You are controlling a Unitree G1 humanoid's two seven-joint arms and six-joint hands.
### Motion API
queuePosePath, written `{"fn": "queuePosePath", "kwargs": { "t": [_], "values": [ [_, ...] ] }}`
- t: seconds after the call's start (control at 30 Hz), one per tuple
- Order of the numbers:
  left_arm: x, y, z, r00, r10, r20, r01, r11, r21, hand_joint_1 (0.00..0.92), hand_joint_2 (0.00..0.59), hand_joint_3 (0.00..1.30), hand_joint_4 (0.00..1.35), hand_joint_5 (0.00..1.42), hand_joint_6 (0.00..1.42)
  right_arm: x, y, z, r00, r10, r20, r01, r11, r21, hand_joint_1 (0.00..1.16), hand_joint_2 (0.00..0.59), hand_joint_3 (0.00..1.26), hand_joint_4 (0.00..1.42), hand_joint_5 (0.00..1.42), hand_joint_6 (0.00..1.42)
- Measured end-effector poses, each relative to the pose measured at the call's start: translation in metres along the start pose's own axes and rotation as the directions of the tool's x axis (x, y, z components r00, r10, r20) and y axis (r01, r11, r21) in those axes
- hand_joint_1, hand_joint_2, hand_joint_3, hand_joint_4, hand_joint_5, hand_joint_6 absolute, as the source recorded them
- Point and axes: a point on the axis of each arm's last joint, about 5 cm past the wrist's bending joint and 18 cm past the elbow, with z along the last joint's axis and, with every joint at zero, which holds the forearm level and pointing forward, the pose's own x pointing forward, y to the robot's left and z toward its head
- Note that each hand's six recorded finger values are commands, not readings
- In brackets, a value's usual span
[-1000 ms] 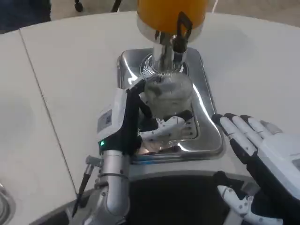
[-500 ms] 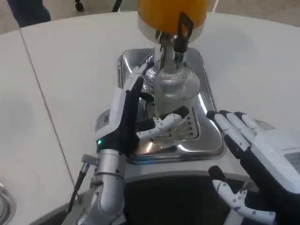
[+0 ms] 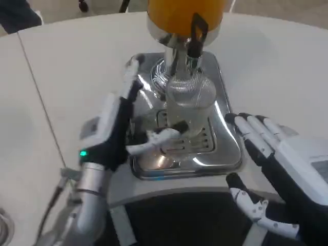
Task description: Grasp the cup under the faucet to collect the drink, then remove the cup.
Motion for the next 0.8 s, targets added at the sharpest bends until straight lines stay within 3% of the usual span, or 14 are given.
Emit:
{"fn": "queuePosePath", "kwargs": {
  "t": [0.07,0.17,0.27,0.4,0.53,0.67,0.8],
  "values": [
    [-0.001,0.017,-0.0052,1.0,0.016,0.004,-0.016,0.999,0.039,0.414,0.063,0.0,0.0,0.24,0.21,0.001,0.0017,0.0016,0.9999,-0.016,0.006,0.016,1.0,0.015,0.3,0.575,0.01,0.0,0.0,0.05],
    [-0.005,0.03,-0.0085,1.0,0.022,0.007,-0.022,0.996,0.084,0.409,0.061,0.0,0.0,0.22,0.22,0.004,0.0074,0.002,0.9993,-0.036,0.012,0.036,0.999,0.036,0.3,0.575,0.01,0.0,0.0,0.05],
    [-0.009,0.039,-0.0104,1.0,0.017,-0.019,-0.014,0.992,0.125,0.381,0.06,0.0,0.0,0.18,0.19,0.008,0.0148,0.0007,0.9996,-0.026,0.015,0.025,0.998,0.049,0.3,0.575,0.01,0.0,0.0,0.05],
    [-0.016,0.052,-0.0115,0.997,-0.036,-0.066,0.051,0.972,0.229,0.222,0.064,0.0,0.0,0.09,0.1,0.013,0.0199,-0.0004,0.998,-0.063,0.006,0.063,0.994,0.084,0.29,0.575,0.01,0.0,0.0,0.05],
    [-0.027,0.072,-0.0079,0.99,-0.093,-0.103,0.123,0.935,0.332,0.08,0.049,0.0,0.0,0.0,0.01,0.02,0.0166,0.001,0.9894,-0.142,0.032,0.138,0.986,0.091,0.29,0.575,0.02,0.0,0.0,0.05],
    [-0.053,0.084,0.0001,0.981,-0.138,-0.14,0.187,0.869,0.457,0.066,0.058,0.0,0.0,0.0,0.0,0.031,0.0123,0.0033,0.9797,-0.199,0.021,0.193,0.965,0.18,0.29,0.573,0.02,0.0,0.0,0.06],
    [-0.081,0.085,0.0102,0.97,-0.173,-0.172,0.237,0.828,0.509,0.127,0.1,0.0,0.0,0.0,0.0,0.044,0.0104,0.0018,0.9676,-0.252,0.012,0.244,0.946,0.211,0.3,0.57,0.02,0.0,0.0,0.06]
  ]
}}
